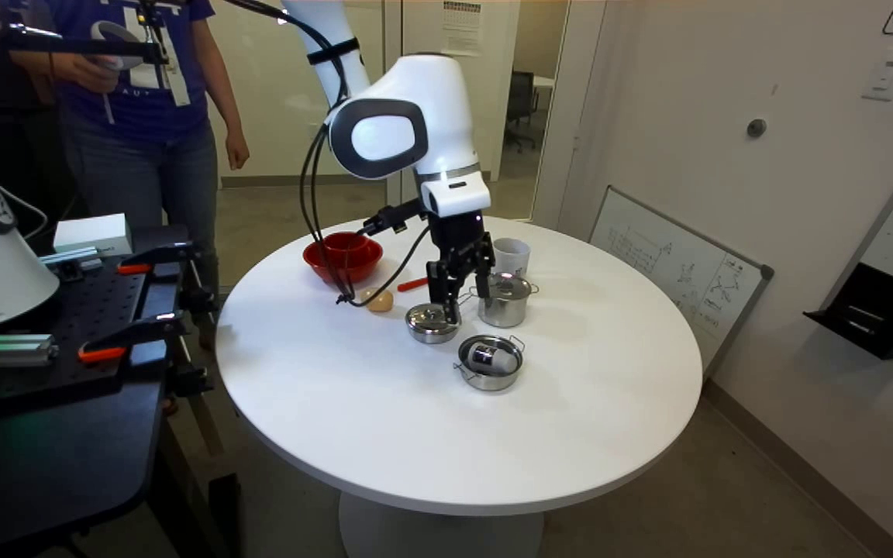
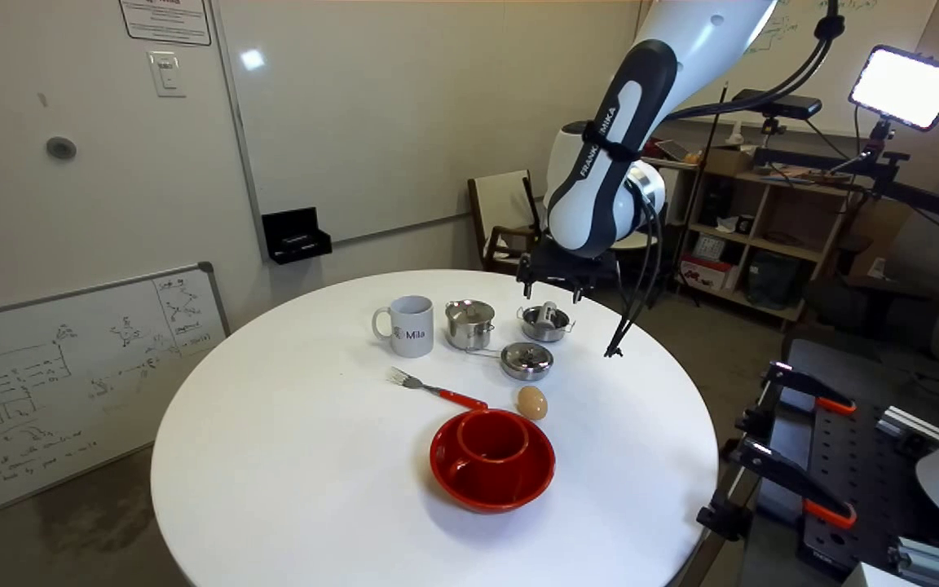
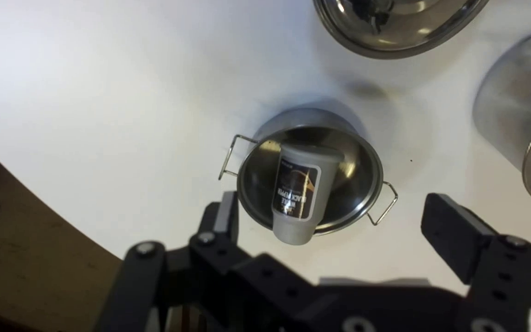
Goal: Remove the gray object from the right silver pot and put it at the left side of the white cup
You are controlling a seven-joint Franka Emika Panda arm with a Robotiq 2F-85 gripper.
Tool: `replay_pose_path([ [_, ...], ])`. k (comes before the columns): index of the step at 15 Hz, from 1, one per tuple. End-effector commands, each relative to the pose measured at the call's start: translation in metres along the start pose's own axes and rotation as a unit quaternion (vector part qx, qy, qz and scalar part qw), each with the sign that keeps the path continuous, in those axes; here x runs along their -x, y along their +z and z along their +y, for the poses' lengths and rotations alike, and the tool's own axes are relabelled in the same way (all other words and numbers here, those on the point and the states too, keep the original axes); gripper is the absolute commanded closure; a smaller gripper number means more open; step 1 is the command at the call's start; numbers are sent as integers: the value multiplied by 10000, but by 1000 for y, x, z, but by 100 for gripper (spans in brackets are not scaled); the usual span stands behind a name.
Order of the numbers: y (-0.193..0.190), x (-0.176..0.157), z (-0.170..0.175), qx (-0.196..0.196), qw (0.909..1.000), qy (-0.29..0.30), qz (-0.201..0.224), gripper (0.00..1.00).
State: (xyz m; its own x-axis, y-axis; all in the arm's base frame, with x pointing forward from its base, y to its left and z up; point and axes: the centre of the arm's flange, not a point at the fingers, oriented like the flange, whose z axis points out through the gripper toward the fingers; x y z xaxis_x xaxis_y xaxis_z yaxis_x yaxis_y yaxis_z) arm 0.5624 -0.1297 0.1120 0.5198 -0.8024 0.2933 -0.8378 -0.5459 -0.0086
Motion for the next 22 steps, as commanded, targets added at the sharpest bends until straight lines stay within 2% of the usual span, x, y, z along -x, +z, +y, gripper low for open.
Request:
replay_pose_path([
  [1,15,-12,-14,196,9998,37,69,0],
  [2,17,-14,-15,216,9997,66,66,1],
  [3,21,-16,-16,248,9996,103,78,10],
  [5,25,-21,-17,273,9995,146,90,15],
  [11,43,-29,-23,372,9987,331,77,12],
  [17,60,-30,-16,533,9972,528,3,23],
  [22,69,-31,-11,617,9959,655,-20,25],
])
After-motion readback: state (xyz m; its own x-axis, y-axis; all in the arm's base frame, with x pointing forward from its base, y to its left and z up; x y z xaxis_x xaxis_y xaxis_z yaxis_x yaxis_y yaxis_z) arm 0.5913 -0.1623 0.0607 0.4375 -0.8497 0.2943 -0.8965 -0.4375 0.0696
